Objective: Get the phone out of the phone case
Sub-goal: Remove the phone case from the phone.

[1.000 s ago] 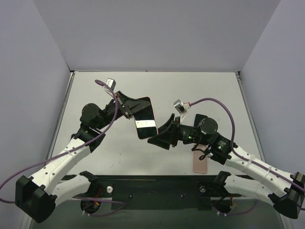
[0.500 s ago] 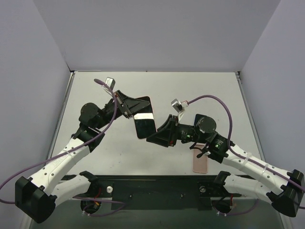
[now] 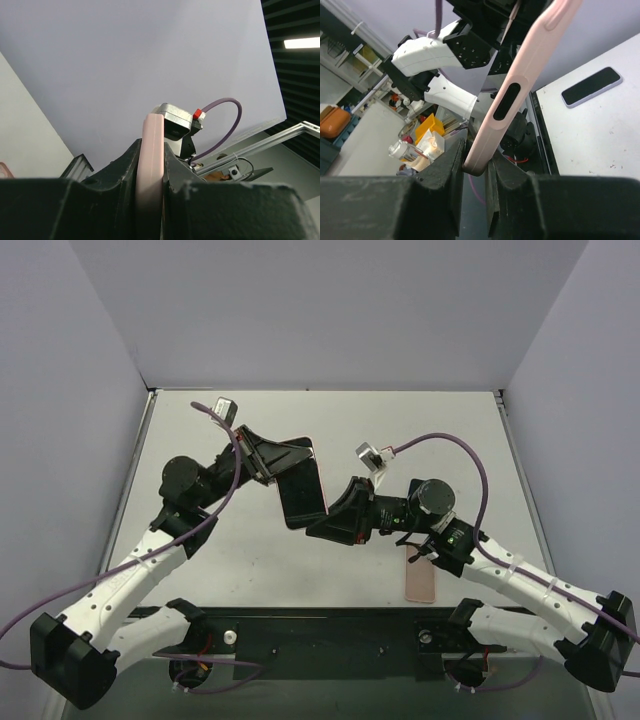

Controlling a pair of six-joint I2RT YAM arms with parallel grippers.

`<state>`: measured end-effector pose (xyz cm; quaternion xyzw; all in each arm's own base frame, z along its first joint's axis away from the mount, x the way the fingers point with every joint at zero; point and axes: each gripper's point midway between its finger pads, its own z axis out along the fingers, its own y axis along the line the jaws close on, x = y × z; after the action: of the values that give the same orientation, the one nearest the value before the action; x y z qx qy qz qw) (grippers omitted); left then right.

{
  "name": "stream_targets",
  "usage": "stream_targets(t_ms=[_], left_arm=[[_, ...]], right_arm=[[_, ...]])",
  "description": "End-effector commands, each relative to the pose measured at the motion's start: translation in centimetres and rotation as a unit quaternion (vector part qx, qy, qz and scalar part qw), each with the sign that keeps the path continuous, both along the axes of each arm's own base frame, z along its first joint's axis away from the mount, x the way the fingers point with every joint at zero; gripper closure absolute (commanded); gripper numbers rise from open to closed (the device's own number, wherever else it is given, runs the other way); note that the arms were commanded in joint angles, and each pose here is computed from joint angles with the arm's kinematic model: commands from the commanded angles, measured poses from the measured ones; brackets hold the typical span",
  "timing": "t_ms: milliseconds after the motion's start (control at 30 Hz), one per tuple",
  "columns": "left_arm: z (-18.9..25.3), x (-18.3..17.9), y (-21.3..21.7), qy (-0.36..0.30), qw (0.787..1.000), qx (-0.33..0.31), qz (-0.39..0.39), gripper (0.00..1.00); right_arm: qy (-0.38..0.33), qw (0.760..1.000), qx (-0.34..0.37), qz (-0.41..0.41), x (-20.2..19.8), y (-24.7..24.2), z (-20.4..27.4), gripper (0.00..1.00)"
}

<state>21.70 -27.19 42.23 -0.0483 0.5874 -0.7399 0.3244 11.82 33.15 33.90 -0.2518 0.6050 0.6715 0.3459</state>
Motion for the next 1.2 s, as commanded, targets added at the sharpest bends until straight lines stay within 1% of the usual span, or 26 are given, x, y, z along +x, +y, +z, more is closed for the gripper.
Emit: stream_targets(t_ms=[0,33,133,167,200,233,267,567,733,867,967,1033,1067,1100,1133,1167], left_arm=[[6.6,-3.9,1.0,-0.039,0.994,-0.083,-0.066,1.00],[7.3,-4.6,1.2,-0.043,0.991,-0.095,-0.085,1.00],[8.3,-5.7,1.2,-0.044,0.984,-0.118,-0.126,1.00],[9.1,-6.8,1.7,-0.053,0.978,-0.136,-0.150,1.00],[9.3,-6.9,1.7,-0.036,0.975,-0.147,-0.165,1.00],[9.6,-7.5,2.1,-0.051,0.970,-0.159,-0.175,1.00],[10.0,-8.1,2.5,-0.052,0.966,-0.170,-0.188,1.00],[10.1,-10.0,3.0,-0.049,0.963,-0.167,-0.206,1.00],[10.1,-10.4,2.4,-0.049,0.962,-0.164,-0.211,1.00],[9.7,-10.5,1.5,-0.043,0.961,-0.162,-0.219,1.00],[9.3,-10.2,1.3,-0.037,0.962,-0.162,-0.215,1.00],[9.2,-10.0,1.3,-0.052,0.965,-0.157,-0.205,1.00],[9.0,-9.7,1.0,-0.043,0.969,-0.143,-0.197,1.00],[7.5,-8.3,0.1,-0.032,0.980,-0.107,-0.166,1.00],[7.8,-8.2,0.4,-0.048,0.984,-0.094,-0.146,1.00],[6.0,-6.7,-0.2,-0.037,0.992,-0.049,-0.111,1.00]], right_arm=[[-0.140,0.989,0.046,0.021,-1.0,-0.5,2.2,1.00],[-0.164,0.985,0.043,0.026,-1.0,-0.4,2.0,1.00],[-0.202,0.978,0.033,0.048,-1.1,0.1,1.4,1.00],[-0.220,0.974,0.031,0.048,-0.9,0.3,1.4,1.00],[-0.239,0.970,0.018,0.048,-0.5,0.6,0.6,1.00],[-0.250,0.967,0.011,0.046,-0.2,0.7,0.4,1.00],[-0.259,0.965,-0.014,0.041,0.4,0.9,-0.9,1.00],[-0.311,0.947,-0.071,0.028,3.6,1.9,-1.6,1.00],[-0.320,0.944,-0.078,0.010,5.2,2.6,-1.0,1.00],[-0.325,0.941,-0.087,-0.041,7.3,2.5,-0.9,1.00],[-0.287,0.952,-0.064,-0.087,8.5,2.2,0.2,1.00],[-0.252,0.959,-0.078,-0.100,8.8,1.5,-0.5,1.00],[-0.239,0.960,-0.093,-0.110,9.1,1.1,-1.4,0.96],[-0.215,0.964,-0.111,-0.109,8.5,0.5,-2.8,0.79],[-0.200,0.964,-0.125,-0.120,8.6,0.1,-3.7,0.70],[-0.174,0.966,-0.144,-0.126,8.0,-1.0,-5.1,0.57]])
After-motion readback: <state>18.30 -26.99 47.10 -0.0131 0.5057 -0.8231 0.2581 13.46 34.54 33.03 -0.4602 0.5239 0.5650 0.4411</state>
